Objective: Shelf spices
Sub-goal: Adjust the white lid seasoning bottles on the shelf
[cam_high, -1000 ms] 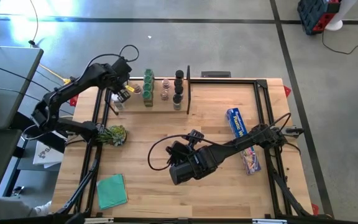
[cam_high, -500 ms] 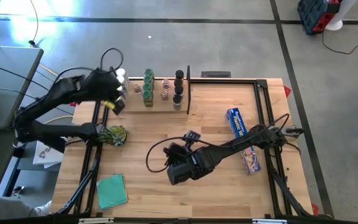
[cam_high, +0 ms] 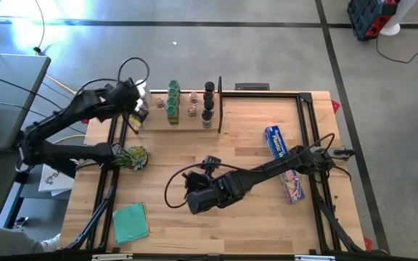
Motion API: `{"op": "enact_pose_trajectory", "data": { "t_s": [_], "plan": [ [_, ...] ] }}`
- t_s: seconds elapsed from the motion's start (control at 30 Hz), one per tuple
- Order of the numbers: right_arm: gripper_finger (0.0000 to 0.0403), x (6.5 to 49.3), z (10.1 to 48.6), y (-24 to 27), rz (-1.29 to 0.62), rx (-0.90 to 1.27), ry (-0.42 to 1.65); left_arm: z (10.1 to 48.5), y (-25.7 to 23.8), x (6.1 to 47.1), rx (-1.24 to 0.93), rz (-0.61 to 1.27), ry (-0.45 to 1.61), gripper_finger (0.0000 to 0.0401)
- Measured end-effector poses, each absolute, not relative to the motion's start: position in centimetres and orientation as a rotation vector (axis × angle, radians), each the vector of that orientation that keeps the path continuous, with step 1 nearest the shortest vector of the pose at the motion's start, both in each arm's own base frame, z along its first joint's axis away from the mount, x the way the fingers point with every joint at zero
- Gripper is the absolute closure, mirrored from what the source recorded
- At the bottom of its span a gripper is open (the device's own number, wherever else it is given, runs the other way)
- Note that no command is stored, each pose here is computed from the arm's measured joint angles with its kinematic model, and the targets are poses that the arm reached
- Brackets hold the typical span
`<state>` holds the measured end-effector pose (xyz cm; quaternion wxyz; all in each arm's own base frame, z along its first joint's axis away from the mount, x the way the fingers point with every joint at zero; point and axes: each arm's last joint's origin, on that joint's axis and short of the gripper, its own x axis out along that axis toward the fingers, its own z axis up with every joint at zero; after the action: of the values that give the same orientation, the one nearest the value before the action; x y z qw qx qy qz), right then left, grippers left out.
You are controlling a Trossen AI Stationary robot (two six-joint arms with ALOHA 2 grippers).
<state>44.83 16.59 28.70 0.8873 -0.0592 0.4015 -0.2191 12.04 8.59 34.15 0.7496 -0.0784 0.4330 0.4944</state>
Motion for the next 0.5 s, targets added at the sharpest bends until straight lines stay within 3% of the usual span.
{"op": "enact_pose_trajectory", "data": {
  "t_s": [0.3,0.5],
  "plan": [
    [0.0077,44.8,28.6,16.6,-0.453,-0.124,0.841,30.0,14.2,14.7,-0.341,1.175,1.209,0.0363],
    [0.0077,44.8,28.6,16.7,-0.431,-0.132,0.855,28.4,16.3,14.9,-0.414,1.221,1.274,0.0338]
  ]
}}
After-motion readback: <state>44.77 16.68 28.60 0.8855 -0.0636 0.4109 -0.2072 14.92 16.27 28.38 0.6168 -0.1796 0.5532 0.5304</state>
